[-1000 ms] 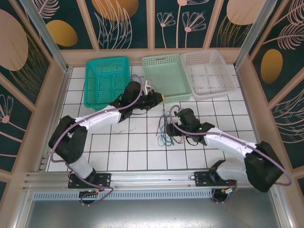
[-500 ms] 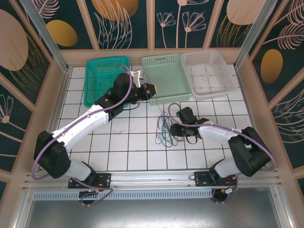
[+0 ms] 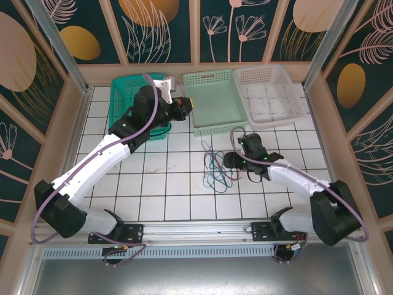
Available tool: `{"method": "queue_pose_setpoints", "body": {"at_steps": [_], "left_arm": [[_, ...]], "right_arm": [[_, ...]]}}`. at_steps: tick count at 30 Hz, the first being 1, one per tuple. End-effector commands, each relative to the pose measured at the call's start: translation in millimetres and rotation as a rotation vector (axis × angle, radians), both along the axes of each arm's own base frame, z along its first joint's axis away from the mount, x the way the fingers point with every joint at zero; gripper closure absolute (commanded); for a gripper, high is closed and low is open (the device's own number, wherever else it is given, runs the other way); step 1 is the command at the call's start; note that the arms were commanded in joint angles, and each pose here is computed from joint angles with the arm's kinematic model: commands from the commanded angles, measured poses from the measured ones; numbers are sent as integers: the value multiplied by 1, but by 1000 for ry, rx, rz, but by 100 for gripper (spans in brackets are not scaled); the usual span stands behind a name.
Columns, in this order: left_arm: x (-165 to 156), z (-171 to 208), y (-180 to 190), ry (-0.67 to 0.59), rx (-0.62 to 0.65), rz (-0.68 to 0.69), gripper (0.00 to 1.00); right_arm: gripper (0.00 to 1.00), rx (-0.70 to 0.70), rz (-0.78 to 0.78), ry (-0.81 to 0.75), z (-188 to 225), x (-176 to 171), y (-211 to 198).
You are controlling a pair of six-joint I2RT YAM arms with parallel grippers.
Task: Untangle the cables
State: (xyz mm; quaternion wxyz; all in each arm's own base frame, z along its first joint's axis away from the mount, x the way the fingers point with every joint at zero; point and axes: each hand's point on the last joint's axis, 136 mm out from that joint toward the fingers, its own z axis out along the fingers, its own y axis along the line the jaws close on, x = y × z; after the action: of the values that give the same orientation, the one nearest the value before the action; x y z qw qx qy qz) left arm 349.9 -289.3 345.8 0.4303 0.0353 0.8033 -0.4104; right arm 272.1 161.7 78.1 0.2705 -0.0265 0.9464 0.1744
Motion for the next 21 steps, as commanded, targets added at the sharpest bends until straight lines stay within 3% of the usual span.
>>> {"method": "queue_pose_setpoints", "body": {"at_steps": [1,7,12,16,21], "left_arm": [[-1,4,3,-13,8,-3,100],[-2,21,9,-52,41,8,100],[-7,74,16,-132,43,17,100],[-12,111,22,-190,38,19,100],[-16,129,12,-205,-22,-25,100]], "right_arm": [[22,61,2,-80,36,11,8],[29,183,87,6,50,19,46],[32,219,82,20,48,34,65],[31,276,168,-92,78,39,82],[27,237,317,-264,117,31,108]]}}
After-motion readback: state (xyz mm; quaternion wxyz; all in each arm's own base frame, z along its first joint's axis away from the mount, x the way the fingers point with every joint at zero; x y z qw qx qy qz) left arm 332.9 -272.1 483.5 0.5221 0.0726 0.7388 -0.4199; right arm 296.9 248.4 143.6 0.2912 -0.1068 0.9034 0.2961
